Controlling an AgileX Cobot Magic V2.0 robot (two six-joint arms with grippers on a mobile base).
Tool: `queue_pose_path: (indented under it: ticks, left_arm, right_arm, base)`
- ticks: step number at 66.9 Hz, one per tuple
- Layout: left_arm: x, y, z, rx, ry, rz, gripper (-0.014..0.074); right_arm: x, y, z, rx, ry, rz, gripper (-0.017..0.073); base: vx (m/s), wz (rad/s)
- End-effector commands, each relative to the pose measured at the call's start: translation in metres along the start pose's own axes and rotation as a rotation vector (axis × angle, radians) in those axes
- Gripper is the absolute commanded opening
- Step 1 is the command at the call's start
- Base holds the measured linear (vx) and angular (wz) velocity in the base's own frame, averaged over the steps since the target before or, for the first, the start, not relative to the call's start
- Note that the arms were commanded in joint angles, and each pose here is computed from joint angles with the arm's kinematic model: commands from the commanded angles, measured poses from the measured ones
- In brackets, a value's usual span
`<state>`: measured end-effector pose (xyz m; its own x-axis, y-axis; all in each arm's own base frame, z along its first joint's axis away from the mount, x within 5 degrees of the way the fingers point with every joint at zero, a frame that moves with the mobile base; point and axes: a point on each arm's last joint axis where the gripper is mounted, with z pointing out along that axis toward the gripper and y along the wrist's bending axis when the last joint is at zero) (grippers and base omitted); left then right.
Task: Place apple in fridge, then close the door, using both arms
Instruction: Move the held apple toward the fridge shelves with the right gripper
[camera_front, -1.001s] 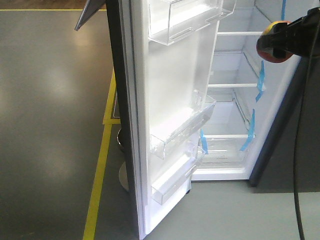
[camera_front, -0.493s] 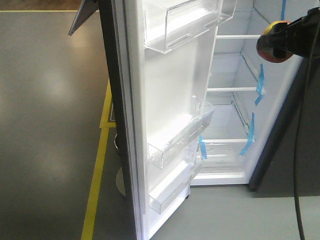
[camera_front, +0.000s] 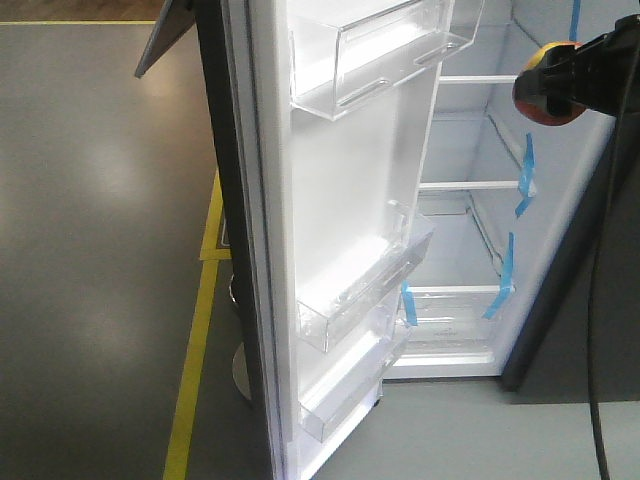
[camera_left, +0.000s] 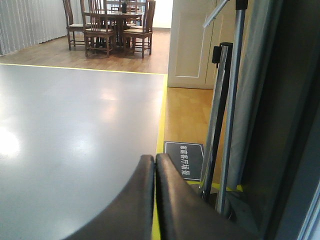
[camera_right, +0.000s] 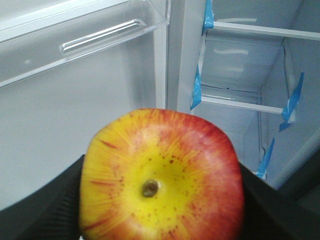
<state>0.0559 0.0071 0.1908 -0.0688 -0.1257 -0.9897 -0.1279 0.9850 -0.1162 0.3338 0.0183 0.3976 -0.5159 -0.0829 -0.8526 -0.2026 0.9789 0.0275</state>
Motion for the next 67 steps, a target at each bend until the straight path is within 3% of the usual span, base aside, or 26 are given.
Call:
queue_pose_path:
  ticks: [1,67]
  left_arm:
    - [0.0016,-0.0005,0.0003,0.016,-0.060,-0.007,-0.0006]
    - [0.0016,-0.0005,0.0003,0.016,-0.060,-0.007,-0.0006]
  right_arm:
    - [-0.0202,0.0001,-0.0215,0.024,-0.137,-0.004,0.0150]
    - [-0.0202,0.0001,-0.0215,0.024,-0.137,-0.004,0.0150]
  base:
    - [0.05,0.01]
    - [0.06,0.01]
